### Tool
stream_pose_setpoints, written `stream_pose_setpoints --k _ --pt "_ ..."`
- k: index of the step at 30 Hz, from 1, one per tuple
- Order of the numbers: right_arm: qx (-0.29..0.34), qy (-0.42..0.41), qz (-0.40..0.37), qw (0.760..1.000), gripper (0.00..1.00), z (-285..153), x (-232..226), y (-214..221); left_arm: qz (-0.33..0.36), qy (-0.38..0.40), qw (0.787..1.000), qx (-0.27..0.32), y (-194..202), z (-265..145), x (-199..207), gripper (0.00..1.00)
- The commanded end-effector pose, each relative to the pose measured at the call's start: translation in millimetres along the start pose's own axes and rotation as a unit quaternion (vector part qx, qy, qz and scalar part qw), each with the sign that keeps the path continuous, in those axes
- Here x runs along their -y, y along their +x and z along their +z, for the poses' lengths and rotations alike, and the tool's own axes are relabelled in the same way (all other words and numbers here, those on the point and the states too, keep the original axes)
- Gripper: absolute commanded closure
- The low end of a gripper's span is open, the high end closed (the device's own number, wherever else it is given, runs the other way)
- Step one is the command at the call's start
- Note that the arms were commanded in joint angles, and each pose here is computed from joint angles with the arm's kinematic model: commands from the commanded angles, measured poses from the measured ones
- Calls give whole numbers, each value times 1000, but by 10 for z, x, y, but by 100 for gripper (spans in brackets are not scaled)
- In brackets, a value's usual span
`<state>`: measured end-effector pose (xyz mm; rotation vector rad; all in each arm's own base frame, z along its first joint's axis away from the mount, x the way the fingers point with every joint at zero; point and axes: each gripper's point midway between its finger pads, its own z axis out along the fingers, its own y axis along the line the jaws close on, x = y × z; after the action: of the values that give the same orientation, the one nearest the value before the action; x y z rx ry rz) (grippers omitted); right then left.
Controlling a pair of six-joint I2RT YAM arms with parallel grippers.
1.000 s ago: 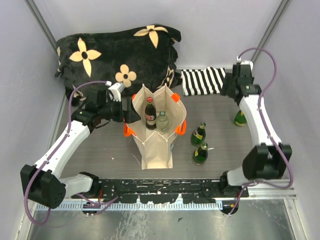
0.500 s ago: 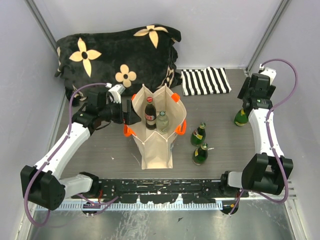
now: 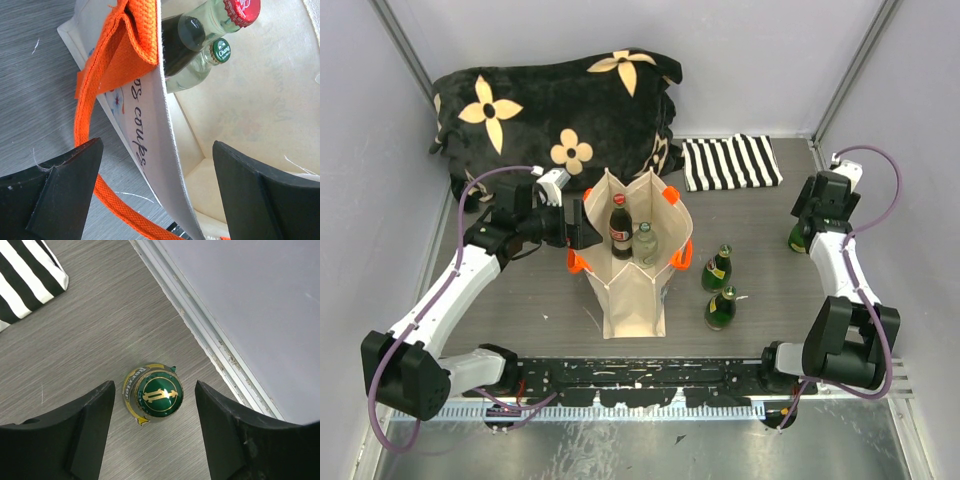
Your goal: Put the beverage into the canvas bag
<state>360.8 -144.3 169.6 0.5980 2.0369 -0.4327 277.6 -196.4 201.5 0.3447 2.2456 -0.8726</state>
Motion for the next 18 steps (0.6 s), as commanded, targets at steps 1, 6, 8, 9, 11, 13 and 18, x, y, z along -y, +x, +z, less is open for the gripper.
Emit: stream_pose_setpoints --k 1,6,8,9,11,13,18 --pt "72 -5 29 997 32 9 -1 -302 8 11 1000 13 -60 1 52 2" --pt "81 -2 35 996 43 44 10 -269 8 10 1000 14 -51 -17 49 2" --pt "79 0 34 996 51 65 16 -235 8 9 1000 14 -46 -24 50 2" --pt "79 0 34 996 58 75 17 -223 9 9 1000 14 -47 -28 51 2" --pt "81 -2 38 996 81 84 19 -206 9 9 1000 13 -37 -35 50 2" --pt "85 -6 44 995 98 58 12 -219 11 8 1000 14 -41 -49 55 2" --pt "108 -29 66 992 99 -86 -44 -440 15 7 1000 14 -41 -85 68 2"
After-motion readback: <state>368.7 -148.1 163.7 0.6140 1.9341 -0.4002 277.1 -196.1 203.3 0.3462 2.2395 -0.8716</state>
